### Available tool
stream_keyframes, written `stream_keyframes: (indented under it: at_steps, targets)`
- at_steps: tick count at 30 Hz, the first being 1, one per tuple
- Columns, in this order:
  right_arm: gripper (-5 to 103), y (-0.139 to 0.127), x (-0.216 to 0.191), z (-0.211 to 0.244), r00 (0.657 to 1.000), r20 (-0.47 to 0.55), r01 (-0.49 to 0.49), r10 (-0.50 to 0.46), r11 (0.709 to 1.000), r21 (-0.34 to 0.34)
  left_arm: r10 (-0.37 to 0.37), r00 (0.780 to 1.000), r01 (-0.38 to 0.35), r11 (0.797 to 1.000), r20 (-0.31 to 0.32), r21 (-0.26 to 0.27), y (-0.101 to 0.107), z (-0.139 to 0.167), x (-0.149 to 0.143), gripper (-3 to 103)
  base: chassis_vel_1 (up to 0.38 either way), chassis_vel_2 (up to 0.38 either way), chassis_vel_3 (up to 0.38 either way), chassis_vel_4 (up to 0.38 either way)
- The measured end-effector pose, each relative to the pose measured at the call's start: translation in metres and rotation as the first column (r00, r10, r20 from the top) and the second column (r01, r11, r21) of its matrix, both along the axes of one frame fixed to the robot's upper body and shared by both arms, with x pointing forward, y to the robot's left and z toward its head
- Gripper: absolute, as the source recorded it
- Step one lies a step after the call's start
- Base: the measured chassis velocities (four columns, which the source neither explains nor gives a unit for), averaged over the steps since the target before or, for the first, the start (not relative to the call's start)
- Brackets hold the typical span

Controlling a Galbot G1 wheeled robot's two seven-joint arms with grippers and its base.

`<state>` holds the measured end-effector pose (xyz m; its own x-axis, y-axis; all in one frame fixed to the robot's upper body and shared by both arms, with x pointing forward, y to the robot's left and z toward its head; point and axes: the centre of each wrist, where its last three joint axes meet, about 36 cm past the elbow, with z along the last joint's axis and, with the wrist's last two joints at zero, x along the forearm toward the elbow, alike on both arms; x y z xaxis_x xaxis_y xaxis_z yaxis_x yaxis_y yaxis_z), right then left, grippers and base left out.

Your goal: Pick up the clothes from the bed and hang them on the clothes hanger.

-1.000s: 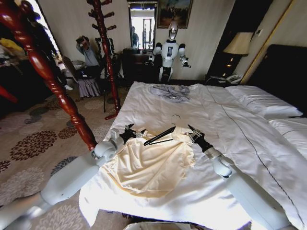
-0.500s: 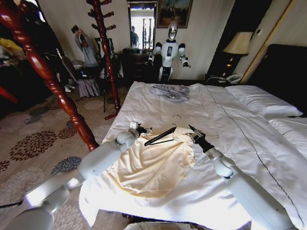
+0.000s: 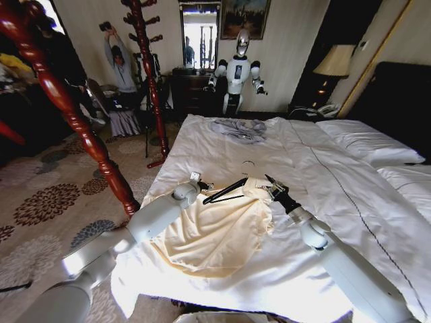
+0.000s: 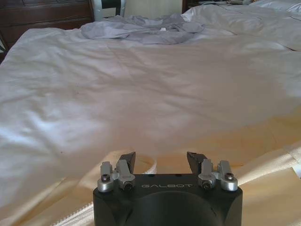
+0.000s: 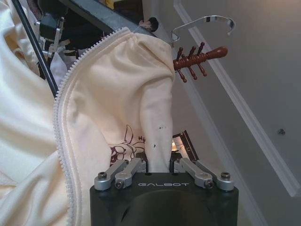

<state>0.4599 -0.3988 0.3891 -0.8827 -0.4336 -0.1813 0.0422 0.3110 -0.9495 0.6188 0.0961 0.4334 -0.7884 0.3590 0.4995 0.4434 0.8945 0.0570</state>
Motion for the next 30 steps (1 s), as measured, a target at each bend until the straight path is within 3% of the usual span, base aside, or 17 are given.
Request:
stream_keyframes:
  at_steps: [7, 11, 14, 17, 20, 23, 26, 27, 30]
  targets:
    - [20, -0.003, 0.003, 0.003, 1.0, 0.008, 0.002, -0.002, 1.0, -0.005, -0.007, 1.0, 0.007, 1.0, -0.016, 0.012, -0.007, -0.009, -0.001, 39, 0.0, 0.0, 0.0, 0.0]
    - [20, -0.006, 0.004, 0.006, 1.0, 0.012, 0.004, -0.004, 1.0, -0.01, 0.002, 1.0, -0.002, 1.0, -0.018, 0.026, -0.002, -0.014, -0.005, 20, 0.0, 0.0, 0.0, 0.0]
    - [20, -0.007, 0.004, 0.006, 1.0, 0.012, 0.005, -0.005, 1.0, -0.011, 0.008, 1.0, -0.008, 0.999, -0.01, 0.034, -0.001, -0.014, -0.005, 17, 0.0, 0.0, 0.0, 0.0]
    - [20, -0.007, 0.004, 0.006, 1.0, 0.012, 0.005, -0.005, 1.0, -0.01, 0.018, 1.0, -0.018, 0.999, -0.003, 0.048, 0.001, -0.011, -0.004, 33, 0.0, 0.0, 0.0, 0.0]
    - [20, -0.007, 0.005, 0.007, 1.0, 0.015, 0.005, -0.005, 1.0, -0.01, 0.021, 1.0, -0.021, 0.998, -0.005, 0.064, 0.002, -0.008, -0.004, 39, 0.0, 0.0, 0.0, 0.0]
    - [20, -0.007, 0.006, 0.008, 1.0, 0.018, 0.005, -0.005, 1.0, -0.008, 0.025, 1.0, -0.024, 0.996, -0.011, 0.089, 0.005, -0.009, -0.006, 56, 0.0, 0.0, 0.0, 0.0]
    - [20, -0.007, 0.007, 0.008, 1.0, 0.019, 0.005, -0.005, 1.0, -0.007, 0.028, 1.0, -0.026, 0.995, -0.014, 0.093, 0.006, -0.01, -0.007, 56, 0.0, 0.0, 0.0, 0.0]
    - [20, -0.008, 0.007, 0.009, 1.0, 0.019, 0.005, -0.005, 1.0, -0.007, 0.032, 0.999, -0.03, 0.995, -0.016, 0.095, 0.009, -0.014, -0.008, 66, 0.0, 0.0, 0.0, 0.0]
    - [20, -0.008, 0.006, 0.009, 1.0, 0.02, 0.005, -0.005, 1.0, -0.008, 0.038, 0.999, -0.037, 0.995, -0.013, 0.088, 0.012, -0.016, -0.008, 78, 0.0, 0.0, 0.0, 0.0]
